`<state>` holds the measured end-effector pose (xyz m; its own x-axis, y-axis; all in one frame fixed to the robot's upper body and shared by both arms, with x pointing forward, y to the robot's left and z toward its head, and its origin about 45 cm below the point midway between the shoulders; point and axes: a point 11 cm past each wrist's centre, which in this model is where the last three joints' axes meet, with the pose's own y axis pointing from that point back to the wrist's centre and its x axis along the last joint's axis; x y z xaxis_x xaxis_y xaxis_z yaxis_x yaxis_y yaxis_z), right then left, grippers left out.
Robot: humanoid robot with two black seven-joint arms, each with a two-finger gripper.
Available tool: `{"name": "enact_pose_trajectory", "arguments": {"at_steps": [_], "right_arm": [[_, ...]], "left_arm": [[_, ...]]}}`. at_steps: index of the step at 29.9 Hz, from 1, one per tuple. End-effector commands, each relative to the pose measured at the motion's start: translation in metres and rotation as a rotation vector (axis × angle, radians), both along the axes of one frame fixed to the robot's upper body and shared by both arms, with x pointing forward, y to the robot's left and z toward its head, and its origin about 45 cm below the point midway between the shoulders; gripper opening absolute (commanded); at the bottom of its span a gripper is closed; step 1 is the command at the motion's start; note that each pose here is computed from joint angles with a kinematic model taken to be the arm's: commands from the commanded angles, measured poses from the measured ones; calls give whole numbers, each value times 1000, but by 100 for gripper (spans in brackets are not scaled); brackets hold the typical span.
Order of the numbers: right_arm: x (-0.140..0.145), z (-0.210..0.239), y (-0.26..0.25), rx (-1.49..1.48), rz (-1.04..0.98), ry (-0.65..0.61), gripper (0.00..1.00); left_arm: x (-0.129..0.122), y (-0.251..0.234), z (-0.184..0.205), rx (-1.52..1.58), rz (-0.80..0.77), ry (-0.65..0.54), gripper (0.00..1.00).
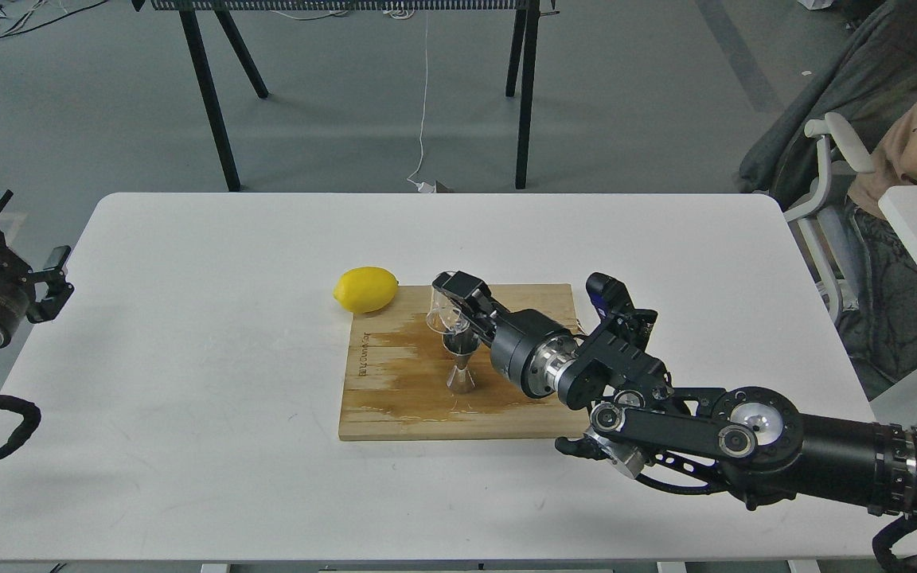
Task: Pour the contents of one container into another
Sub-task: 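Tilt the glass with the right gripper to pour into the jigger, then raise the glass upright and move it back toward its spot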
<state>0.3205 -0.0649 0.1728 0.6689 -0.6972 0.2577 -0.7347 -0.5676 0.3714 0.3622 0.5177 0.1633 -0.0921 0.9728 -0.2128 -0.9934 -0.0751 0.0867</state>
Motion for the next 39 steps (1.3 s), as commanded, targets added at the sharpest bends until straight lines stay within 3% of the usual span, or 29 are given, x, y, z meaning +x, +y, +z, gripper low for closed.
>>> {"name": "enact_pose_trajectory", "arguments": {"at_steps": [1,39], "right_arm": [[-1,0,0,-10,9,-14,45],[2,3,-9,-121,110,-149,45]], "left_arm": [[0,1,1,3,1,-1,99],[-1,3,1,5,5,0,99]]}}
